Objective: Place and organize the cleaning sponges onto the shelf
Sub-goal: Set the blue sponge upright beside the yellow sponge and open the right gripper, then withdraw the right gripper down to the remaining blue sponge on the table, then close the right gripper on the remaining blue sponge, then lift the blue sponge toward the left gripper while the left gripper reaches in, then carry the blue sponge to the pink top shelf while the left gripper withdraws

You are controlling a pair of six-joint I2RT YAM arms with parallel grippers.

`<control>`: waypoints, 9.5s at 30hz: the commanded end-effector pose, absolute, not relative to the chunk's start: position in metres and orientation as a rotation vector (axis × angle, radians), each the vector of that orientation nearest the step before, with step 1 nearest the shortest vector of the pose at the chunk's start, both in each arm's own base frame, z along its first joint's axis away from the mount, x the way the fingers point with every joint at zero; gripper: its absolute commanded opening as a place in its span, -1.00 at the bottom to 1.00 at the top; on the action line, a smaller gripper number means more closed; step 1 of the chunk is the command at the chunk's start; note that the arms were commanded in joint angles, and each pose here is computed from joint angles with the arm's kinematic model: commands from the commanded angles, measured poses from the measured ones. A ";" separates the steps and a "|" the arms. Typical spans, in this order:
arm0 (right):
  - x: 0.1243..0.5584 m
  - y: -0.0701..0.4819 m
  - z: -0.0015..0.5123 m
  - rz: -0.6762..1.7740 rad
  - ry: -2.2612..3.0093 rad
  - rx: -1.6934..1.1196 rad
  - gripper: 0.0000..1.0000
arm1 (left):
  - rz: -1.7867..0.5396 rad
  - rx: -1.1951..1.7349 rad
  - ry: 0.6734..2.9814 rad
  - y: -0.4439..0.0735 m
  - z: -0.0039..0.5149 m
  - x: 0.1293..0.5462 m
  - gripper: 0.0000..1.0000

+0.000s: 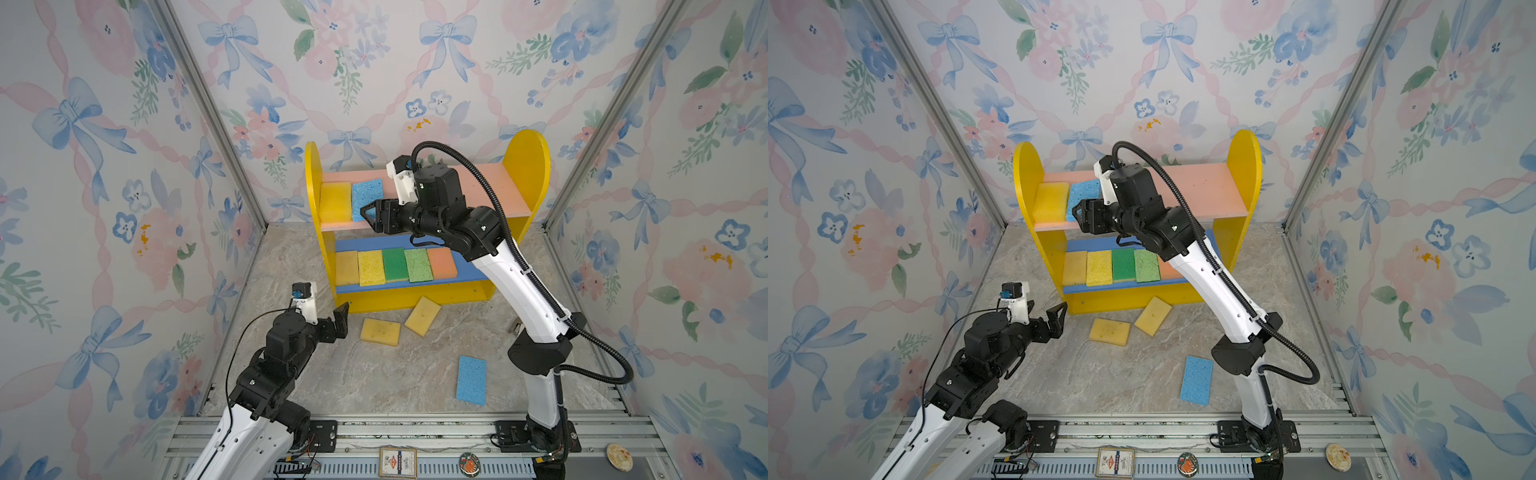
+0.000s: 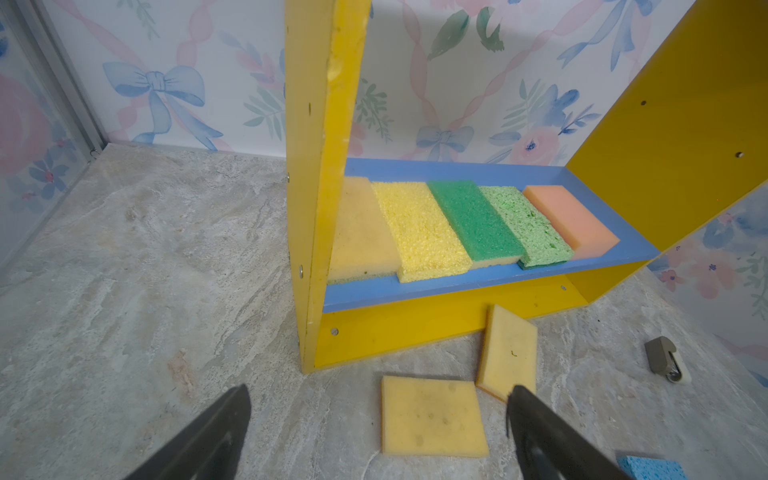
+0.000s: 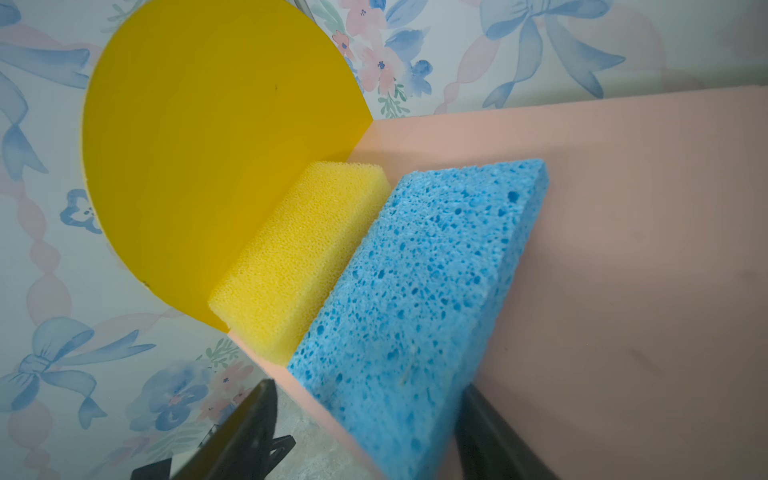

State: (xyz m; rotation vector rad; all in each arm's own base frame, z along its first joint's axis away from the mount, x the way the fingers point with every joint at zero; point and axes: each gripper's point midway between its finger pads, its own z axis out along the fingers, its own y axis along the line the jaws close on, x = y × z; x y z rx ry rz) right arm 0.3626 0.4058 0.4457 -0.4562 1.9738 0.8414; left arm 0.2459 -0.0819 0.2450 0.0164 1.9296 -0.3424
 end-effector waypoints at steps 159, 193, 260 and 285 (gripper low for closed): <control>0.233 0.319 0.161 0.598 2.691 -0.126 0.35 | -1.255 0.150 2.160 -0.286 0.159 0.196 -0.03; 0.186 0.338 0.261 1.412 2.342 -0.336 0.59 | -1.698 -0.487 1.627 -0.196 0.248 0.215 -0.84; 0.277 0.258 0.497 1.005 1.930 -0.168 -0.70 | -0.277 0.059 1.892 -0.087 0.253 0.238 0.96; 0.363 0.317 0.474 1.104 2.022 -0.126 -0.36 | -0.305 0.047 1.836 -0.083 0.261 0.230 0.96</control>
